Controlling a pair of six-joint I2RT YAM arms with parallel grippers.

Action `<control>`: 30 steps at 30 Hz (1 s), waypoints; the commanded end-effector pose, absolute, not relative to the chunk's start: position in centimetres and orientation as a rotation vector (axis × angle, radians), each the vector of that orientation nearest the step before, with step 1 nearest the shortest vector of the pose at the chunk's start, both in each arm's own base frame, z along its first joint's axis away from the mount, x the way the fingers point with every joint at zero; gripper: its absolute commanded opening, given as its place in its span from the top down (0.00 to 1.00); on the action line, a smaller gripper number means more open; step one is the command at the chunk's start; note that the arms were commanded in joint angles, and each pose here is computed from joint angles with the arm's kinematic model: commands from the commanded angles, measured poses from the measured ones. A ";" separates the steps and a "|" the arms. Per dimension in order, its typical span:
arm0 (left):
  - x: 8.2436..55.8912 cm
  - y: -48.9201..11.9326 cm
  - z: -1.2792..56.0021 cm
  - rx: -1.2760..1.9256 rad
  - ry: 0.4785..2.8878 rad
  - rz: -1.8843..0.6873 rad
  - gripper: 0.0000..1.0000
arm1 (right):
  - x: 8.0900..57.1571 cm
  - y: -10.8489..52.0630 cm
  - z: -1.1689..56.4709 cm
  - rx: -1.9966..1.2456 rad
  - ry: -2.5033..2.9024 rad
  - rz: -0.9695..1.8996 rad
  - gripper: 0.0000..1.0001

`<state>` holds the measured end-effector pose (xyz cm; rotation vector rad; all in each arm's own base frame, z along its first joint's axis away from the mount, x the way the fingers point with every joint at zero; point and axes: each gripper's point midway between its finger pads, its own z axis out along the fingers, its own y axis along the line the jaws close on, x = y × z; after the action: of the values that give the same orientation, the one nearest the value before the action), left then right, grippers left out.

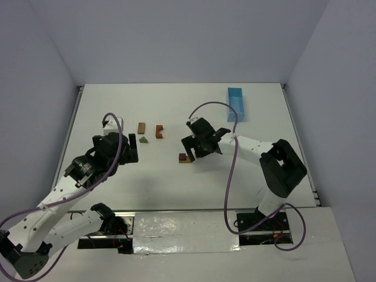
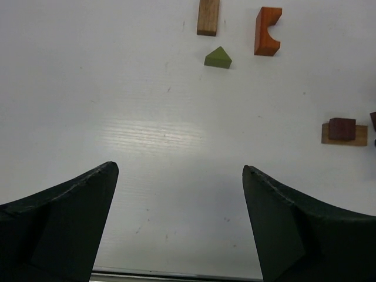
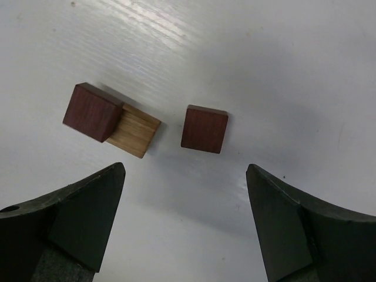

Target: Build the wood block tower

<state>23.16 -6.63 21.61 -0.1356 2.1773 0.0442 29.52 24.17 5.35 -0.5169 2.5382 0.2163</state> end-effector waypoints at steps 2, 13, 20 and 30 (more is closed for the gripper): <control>23.7 -7.9 20.6 -0.047 2.149 -0.030 0.01 | 31.6 25.2 8.4 -0.902 2.330 0.256 0.08; 23.3 -8.3 21.4 -0.014 2.111 -0.090 0.01 | 32.1 22.6 8.9 -1.549 2.034 0.348 0.01; 23.3 -8.5 21.5 0.010 2.104 -0.098 0.00 | 32.3 22.4 8.8 -1.720 1.729 0.385 0.06; 23.1 -8.6 22.1 0.018 2.078 -0.131 0.01 | 32.7 22.4 5.0 -1.928 1.730 0.438 0.15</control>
<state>22.69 -8.31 20.97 0.0080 2.1285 -0.0997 31.61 21.70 3.90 -1.8704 1.8226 0.4363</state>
